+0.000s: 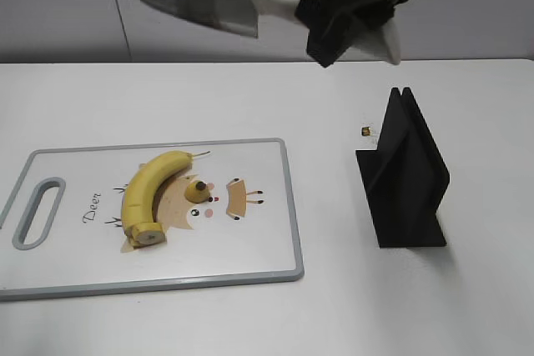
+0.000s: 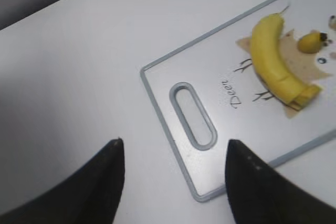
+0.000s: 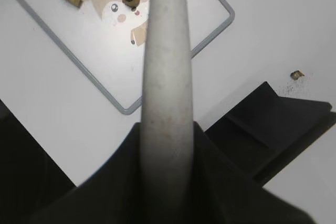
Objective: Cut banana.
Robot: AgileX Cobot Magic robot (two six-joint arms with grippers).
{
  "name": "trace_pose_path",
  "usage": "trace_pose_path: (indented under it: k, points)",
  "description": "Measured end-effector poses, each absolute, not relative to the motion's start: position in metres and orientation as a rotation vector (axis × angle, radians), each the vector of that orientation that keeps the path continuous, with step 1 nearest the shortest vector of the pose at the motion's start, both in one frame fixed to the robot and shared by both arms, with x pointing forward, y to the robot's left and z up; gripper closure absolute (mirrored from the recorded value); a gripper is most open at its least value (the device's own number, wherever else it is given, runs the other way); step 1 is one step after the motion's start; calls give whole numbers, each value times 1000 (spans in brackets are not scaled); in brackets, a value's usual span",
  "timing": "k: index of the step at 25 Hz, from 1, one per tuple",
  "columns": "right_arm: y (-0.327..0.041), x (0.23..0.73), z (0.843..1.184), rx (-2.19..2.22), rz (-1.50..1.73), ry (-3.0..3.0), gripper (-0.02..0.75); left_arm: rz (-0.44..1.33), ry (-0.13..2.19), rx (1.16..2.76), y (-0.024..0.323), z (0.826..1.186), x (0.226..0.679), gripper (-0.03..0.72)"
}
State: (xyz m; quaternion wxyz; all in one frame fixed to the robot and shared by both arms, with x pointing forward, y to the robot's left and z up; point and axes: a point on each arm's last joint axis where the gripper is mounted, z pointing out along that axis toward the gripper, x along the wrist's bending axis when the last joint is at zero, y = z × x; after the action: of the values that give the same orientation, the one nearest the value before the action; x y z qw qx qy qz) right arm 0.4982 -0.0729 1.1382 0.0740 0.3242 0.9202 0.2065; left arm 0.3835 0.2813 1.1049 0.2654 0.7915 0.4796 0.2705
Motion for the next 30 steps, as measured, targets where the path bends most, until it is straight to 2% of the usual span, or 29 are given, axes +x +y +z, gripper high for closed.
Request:
trace_pose_path:
  k: [3,8,15,23,30]
  points:
    - [-83,490,1152,1150,671,2675,577,698,1344,2092,281,1111,361,99]
    - [-104,480,1157,1401,654,2528,577,789,1417,1924,289,1122,327,99]
    - [-143,486,1149,1697,614,2364,577,757,1501,1905,292,1085,293,99]
    - [-184,486,1121,1926,497,2233,577,744,1537,1861,293,1049,265,99]
    - [-191,485,1091,2042,527,2145,577,862,1491,1746,296,1045,244,99]
